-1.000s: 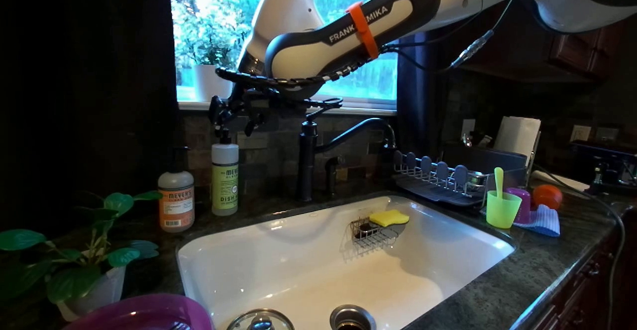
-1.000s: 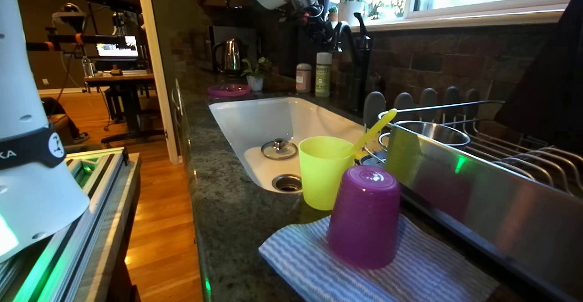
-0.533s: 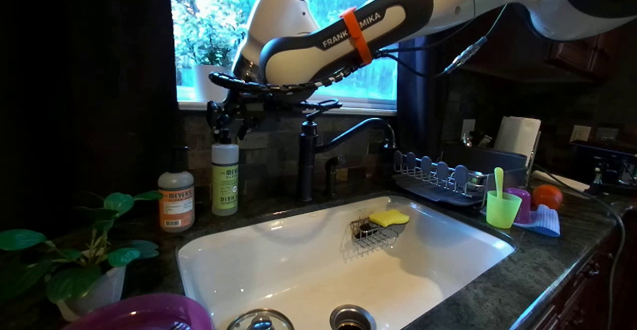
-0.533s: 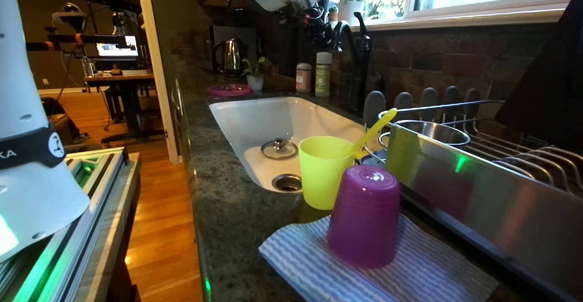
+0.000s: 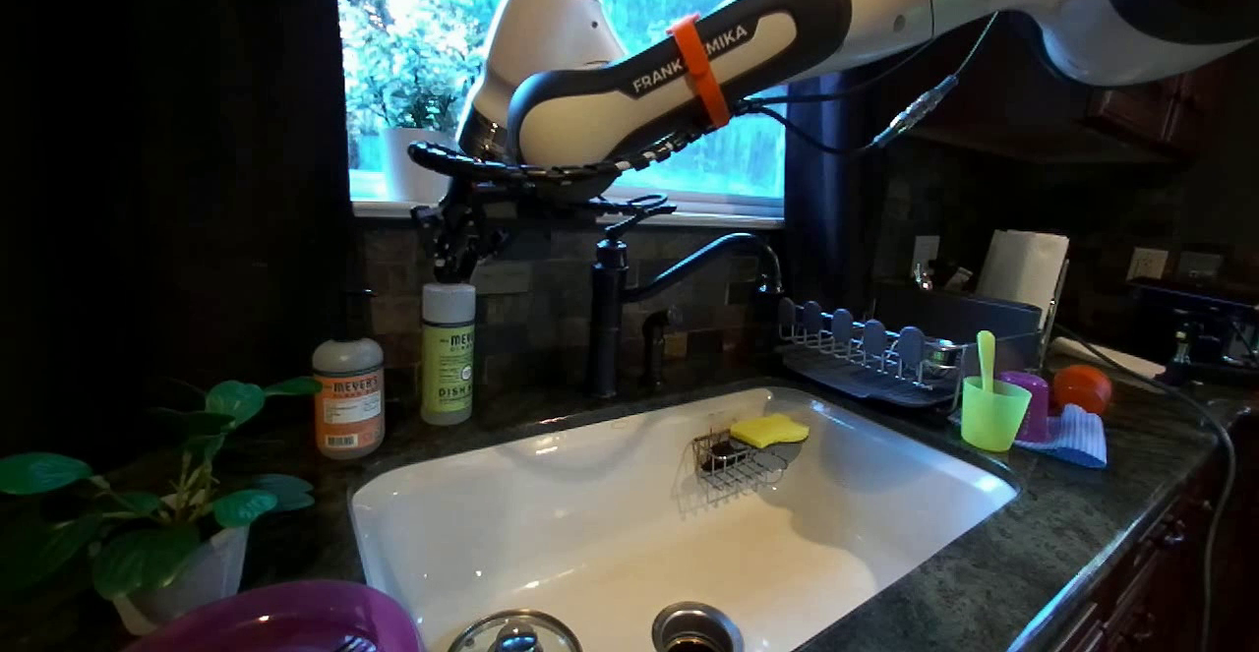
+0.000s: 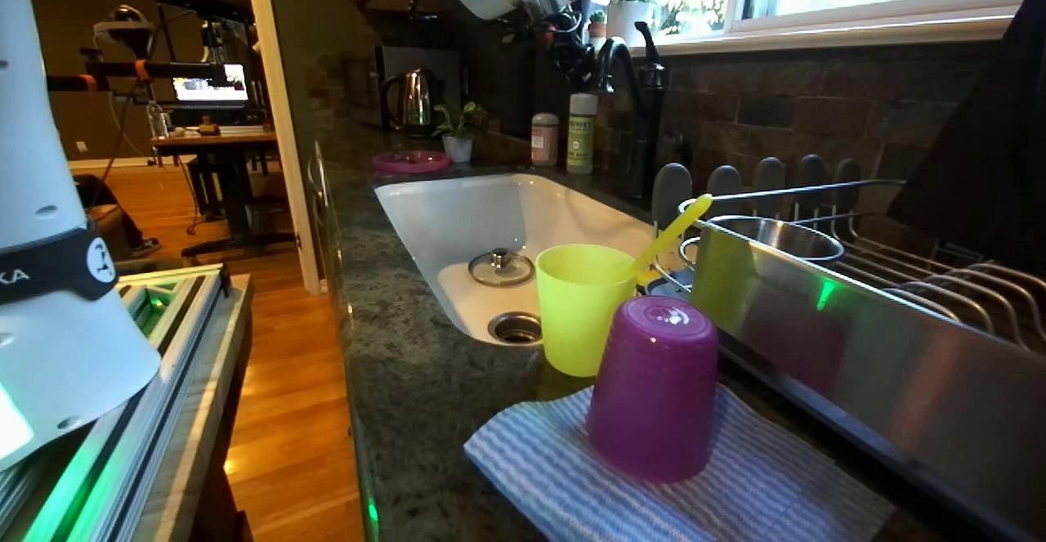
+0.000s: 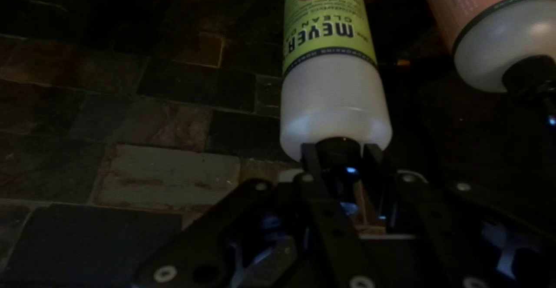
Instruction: Put the bottle, which is on the right, on the windowsill
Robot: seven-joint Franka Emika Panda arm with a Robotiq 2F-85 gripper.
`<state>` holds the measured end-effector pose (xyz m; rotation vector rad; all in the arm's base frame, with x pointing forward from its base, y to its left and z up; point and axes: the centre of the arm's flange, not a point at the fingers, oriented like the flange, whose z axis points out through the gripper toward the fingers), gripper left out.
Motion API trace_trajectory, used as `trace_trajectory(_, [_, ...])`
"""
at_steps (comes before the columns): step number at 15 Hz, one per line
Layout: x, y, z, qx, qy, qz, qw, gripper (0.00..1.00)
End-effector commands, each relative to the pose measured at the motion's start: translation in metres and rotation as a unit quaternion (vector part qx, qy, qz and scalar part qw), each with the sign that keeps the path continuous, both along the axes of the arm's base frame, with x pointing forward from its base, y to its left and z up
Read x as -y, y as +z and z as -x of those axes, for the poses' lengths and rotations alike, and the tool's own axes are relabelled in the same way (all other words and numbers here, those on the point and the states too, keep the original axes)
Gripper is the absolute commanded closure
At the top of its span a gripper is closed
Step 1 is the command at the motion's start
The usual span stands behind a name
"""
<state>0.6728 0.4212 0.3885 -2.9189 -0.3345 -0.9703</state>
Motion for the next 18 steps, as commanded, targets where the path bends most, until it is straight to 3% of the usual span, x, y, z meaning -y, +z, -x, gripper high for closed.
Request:
trace_trajectory(1, [-0.007,0.002,-0.006,-0.002,0.002,0.007,1.0,0.93])
trace_trajectory(4, [-0.007,0.005,-0.004,-0.003,0.006,0.007,0.9999,0.93])
trace_trajectory(5, [-0.008,0.005,-0.005,-0.003,0.007,0.007,0.9999,0.82])
trace_trajectory(6, [-0.008,0.004,-0.005,-0.004,0.008,0.008,0.9999,0.93])
trace_trajectory(7, [-0.008,0.004,-0.005,-0.005,0.009,0.008,0.9999,0.63])
trace_trajectory(8, [-0.008,0.004,-0.005,-0.003,0.009,0.009,0.9999,0.91])
trace_trajectory(10, [-0.008,0.005,-0.006,0.002,0.01,0.009,0.9999,0.9])
trace_trajectory(11, [-0.008,0.006,-0.006,0.003,0.01,0.008,0.9999,0.96])
trace_trajectory(18, [-0.004,0.022,0.006,0.004,0.01,0.003,0.9999,0.93])
